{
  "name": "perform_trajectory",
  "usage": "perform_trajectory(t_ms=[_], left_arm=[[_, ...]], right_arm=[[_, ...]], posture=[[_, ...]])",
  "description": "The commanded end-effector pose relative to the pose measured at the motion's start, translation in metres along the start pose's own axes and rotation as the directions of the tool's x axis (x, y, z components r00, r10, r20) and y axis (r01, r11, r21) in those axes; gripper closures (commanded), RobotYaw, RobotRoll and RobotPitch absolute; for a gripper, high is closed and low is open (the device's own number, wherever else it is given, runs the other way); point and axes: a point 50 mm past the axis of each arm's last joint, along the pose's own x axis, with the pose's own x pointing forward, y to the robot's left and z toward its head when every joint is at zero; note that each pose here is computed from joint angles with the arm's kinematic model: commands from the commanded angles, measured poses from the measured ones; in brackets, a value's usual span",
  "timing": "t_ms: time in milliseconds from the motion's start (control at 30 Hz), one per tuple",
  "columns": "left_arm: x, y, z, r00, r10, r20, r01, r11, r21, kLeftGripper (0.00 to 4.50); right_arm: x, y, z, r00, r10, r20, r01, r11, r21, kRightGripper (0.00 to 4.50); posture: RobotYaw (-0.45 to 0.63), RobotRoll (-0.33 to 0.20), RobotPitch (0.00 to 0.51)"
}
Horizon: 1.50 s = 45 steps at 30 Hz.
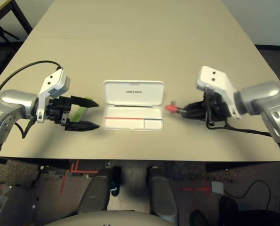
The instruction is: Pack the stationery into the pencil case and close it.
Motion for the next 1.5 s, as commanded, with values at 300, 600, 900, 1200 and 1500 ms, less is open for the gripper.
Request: perform_trajectory(t_ms=[300, 600, 900, 1200, 1500], left_arm=[[-0.003, -0.005, -0.006, 0.998, 0.068, -0.018, -0.069, 0.995, -0.067, 0.00], [-0.006, -0.003, -0.008, 0.991, 0.133, -0.029, -0.135, 0.987, -0.089, 0.00], [-0.004, 0.010, -0.008, 0.963, 0.264, -0.045, -0.267, 0.957, -0.109, 0.00], [-0.001, 0.018, -0.013, 0.920, 0.371, -0.124, -0.390, 0.897, -0.208, 0.00], [0.001, 0.028, -0.019, 0.857, 0.456, -0.240, -0.514, 0.793, -0.327, 0.00]], right_arm=[[0.065, -0.023, 0.043, 1.000, -0.011, 0.028, 0.017, 0.975, -0.221, 3.98], [0.091, -0.019, 0.041, 0.999, 0.024, 0.025, -0.017, 0.963, -0.268, 3.98], [0.102, -0.024, 0.035, 0.999, -0.006, 0.037, 0.016, 0.959, -0.282, 3.98], [0.105, -0.025, 0.030, 0.998, -0.022, 0.059, 0.037, 0.961, -0.274, 1.05], [0.085, -0.016, 0.024, 0.968, 0.158, 0.194, -0.126, 0.978, -0.167, 0.03]], posture=[[0.25, 0.000, 0.166], [0.26, 0.000, 0.164], [0.26, 0.000, 0.164], [0.25, 0.000, 0.159], [0.25, 0.000, 0.157]])
